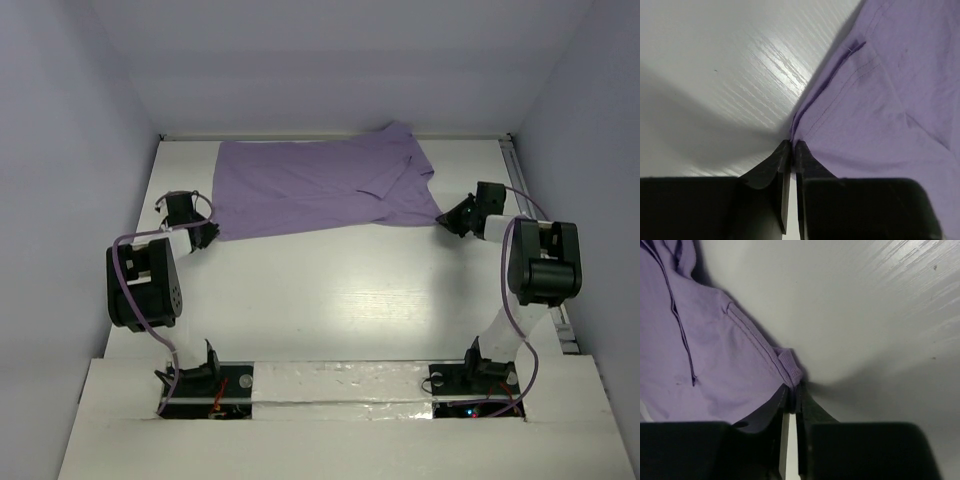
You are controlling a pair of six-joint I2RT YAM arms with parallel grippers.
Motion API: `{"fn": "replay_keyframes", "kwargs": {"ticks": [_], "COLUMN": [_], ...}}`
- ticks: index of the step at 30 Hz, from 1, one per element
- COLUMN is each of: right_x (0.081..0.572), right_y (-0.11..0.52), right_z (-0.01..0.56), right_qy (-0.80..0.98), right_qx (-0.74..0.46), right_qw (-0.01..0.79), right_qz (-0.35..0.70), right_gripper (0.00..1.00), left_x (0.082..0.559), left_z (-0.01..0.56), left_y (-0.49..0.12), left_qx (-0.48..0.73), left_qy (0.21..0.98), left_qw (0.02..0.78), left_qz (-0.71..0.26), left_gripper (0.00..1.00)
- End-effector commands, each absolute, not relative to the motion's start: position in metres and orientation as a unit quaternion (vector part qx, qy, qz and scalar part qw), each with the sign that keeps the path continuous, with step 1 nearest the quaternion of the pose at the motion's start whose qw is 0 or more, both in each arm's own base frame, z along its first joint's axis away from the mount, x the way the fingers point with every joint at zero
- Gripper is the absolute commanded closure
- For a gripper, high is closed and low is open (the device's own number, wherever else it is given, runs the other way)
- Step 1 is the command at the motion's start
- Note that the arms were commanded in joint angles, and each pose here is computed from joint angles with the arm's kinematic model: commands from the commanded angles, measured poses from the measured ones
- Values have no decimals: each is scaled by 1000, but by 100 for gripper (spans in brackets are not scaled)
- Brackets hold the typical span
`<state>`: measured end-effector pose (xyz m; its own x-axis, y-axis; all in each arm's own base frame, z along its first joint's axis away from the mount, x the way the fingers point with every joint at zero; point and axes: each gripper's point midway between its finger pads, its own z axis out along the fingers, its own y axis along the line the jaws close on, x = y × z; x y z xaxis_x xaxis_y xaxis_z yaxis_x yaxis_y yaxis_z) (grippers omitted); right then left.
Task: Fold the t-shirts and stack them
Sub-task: Fold the tshirt
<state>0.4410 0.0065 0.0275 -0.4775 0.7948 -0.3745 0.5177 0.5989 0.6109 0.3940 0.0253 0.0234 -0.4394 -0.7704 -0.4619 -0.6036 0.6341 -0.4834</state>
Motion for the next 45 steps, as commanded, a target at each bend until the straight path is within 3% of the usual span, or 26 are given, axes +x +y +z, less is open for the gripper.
{"fn": "replay_keyframes", "kwargs": {"ticks": [1, 3, 13, 20, 29, 32, 36, 40, 41, 42, 43, 45], "right_x": [446, 442, 398, 342, 255, 247, 249, 250, 251, 252, 260, 269], "right_y": [0, -2, -27, -43, -38, -36, -37, -40, -42, -44, -47, -44], "right_z": [26, 27, 52, 51, 38, 44, 54, 68, 79, 87, 105, 128], "right_qy": [824, 825, 832, 837, 855, 854, 853, 857, 858, 857, 851, 852], "right_qx": [411, 415, 415, 423, 446, 446, 443, 427, 415, 410, 404, 372], "right_qw": [336, 334, 349, 341, 264, 267, 276, 286, 301, 312, 335, 368], "right_qz": [197, 186, 119, 62, 25, 33, 33, 26, 24, 21, 21, 37], "right_gripper": [90, 99, 100, 100, 95, 85, 63, 51, 48, 48, 48, 48], "left_x": [397, 401, 397, 352, 280, 280, 267, 263, 263, 264, 264, 265], "left_z": [20, 27, 55, 61, 54, 66, 53, 52, 53, 55, 57, 67], "left_y": [29, 32, 58, 65, 34, 24, 17, 14, 15, 15, 17, 20], "left_qx": [-411, -411, -407, -393, -394, -400, -412, -419, -421, -421, -422, -423], "left_qy": [844, 842, 836, 847, 860, 853, 858, 854, 854, 853, 852, 847], "left_qw": [325, 332, 360, 357, 318, 324, 294, 291, 291, 292, 294, 308], "left_qz": [-112, -109, -75, -33, -55, -85, -93, -100, -97, -97, -93, -90], "left_gripper": [100, 100, 100, 100, 100, 100, 100, 100, 89, 89, 75, 60]}}
